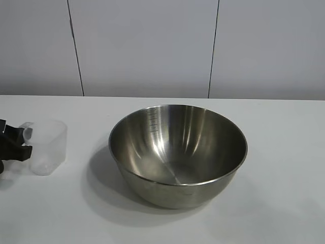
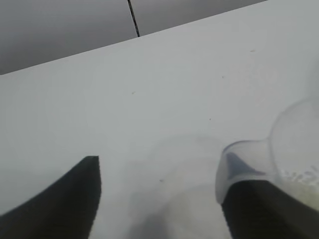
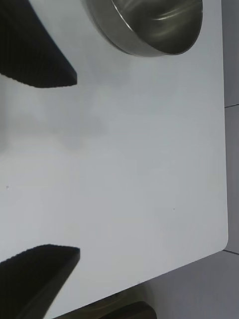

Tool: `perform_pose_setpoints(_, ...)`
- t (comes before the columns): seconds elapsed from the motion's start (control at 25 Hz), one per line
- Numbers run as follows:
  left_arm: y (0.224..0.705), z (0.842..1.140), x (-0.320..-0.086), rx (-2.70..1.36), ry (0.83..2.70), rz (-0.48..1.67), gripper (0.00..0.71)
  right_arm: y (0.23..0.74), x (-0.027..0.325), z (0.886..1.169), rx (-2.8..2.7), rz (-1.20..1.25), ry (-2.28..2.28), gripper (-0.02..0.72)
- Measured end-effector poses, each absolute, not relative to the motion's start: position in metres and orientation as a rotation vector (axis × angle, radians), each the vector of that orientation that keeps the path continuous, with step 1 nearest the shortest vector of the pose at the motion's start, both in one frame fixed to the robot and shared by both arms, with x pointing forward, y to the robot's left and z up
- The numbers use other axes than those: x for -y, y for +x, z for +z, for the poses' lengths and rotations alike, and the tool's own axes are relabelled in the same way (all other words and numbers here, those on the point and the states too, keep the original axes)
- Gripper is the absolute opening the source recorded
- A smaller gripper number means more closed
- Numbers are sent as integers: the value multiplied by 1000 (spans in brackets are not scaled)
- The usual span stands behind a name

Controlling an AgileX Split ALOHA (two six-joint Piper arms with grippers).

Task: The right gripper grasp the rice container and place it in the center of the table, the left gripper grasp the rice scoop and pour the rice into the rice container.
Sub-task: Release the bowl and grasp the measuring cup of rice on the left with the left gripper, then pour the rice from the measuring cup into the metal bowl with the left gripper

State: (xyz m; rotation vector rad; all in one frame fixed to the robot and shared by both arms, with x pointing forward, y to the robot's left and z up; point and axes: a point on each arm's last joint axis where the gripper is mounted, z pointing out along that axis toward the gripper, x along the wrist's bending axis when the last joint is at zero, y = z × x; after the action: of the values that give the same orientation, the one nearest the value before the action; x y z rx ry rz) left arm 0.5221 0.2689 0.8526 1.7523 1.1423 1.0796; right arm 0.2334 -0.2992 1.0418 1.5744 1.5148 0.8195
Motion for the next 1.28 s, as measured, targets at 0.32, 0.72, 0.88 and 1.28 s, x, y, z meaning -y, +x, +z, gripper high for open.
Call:
perform_pose_setpoints(0.32, 522, 853, -265, -1100, 1770, 1055, 29, 233, 299, 1042, -1515, 820, 1574, 589)
perform_pose_setpoints(0.72, 522, 873, -258, -886, 1816, 1121, 9, 233, 299, 1042, -1515, 820, 1574, 589)
perform_pose_setpoints(0.88, 523, 892, -256, -807, 1786, 1174, 9, 233, 299, 1042, -1515, 819, 1575, 589)
perform_pose_setpoints(1.28, 550, 961, -219, -293, 1790, 1261, 9, 233, 299, 1042, -1515, 819, 1575, 589)
